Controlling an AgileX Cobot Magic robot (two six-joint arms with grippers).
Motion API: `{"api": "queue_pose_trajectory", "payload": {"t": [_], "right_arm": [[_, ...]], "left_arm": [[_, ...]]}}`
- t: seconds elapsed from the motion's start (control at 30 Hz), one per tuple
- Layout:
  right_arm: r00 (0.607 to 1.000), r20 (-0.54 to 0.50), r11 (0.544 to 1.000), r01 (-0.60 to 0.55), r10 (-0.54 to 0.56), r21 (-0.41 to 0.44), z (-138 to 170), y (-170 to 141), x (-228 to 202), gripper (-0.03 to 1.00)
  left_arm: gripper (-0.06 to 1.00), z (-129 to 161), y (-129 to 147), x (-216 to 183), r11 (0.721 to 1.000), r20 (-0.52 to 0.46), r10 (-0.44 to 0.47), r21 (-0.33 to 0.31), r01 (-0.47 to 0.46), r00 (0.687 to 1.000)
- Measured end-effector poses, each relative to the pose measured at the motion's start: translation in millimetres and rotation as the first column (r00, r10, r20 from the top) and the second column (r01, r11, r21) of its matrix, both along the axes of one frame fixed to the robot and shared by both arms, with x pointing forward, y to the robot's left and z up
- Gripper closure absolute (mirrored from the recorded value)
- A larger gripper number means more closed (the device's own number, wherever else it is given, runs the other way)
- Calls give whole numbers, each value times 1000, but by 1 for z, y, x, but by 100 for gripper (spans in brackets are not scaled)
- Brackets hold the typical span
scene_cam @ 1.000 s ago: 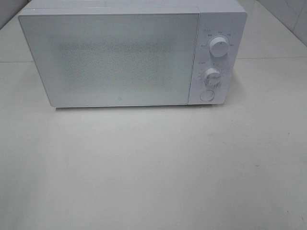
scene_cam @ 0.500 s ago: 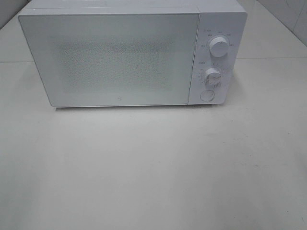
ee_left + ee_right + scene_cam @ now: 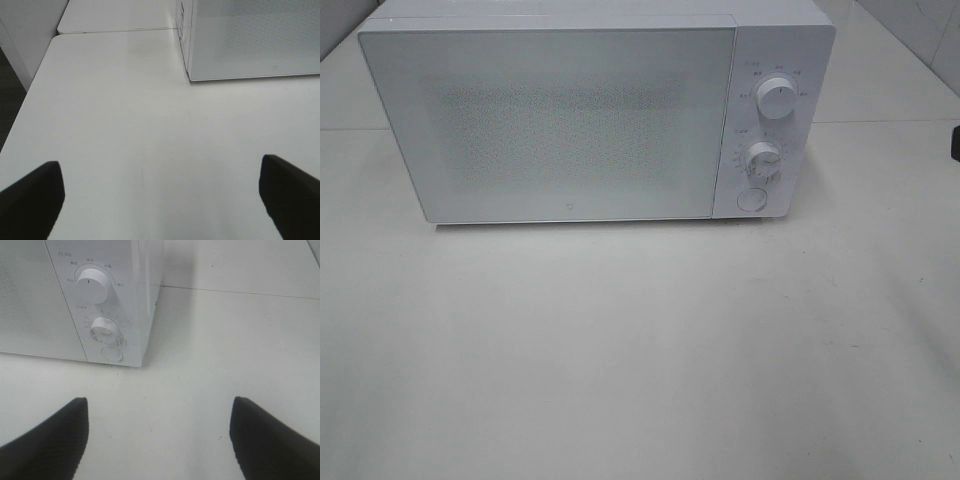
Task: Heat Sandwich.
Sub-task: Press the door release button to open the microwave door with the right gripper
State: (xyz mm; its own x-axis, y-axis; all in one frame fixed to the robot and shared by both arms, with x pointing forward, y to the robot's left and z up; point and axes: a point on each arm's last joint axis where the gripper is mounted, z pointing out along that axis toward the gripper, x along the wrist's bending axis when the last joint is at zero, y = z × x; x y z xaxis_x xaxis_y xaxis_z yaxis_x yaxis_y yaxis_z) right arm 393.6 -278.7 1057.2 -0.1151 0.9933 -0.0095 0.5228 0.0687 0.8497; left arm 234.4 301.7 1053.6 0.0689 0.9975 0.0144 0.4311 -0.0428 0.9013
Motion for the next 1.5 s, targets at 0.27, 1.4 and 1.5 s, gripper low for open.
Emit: {"api": "queue_pose_trajectory", "payload": {"t": [0.27, 1.4, 1.5], "right_arm": [[999, 38, 999, -2, 0, 39, -11, 6, 32, 21], [961, 267, 997, 61, -71, 44, -105, 32, 68, 21], [961, 267, 997, 63, -72, 43, -109, 37, 67, 21]], "left_arm": [[-5, 0, 0, 0, 1000, 0, 0, 0, 0, 1000], [-5, 0, 0, 0, 1000, 0, 0, 0, 0, 1000], [-5, 0, 0, 0, 1000, 0, 0, 0, 0, 1000]]}}
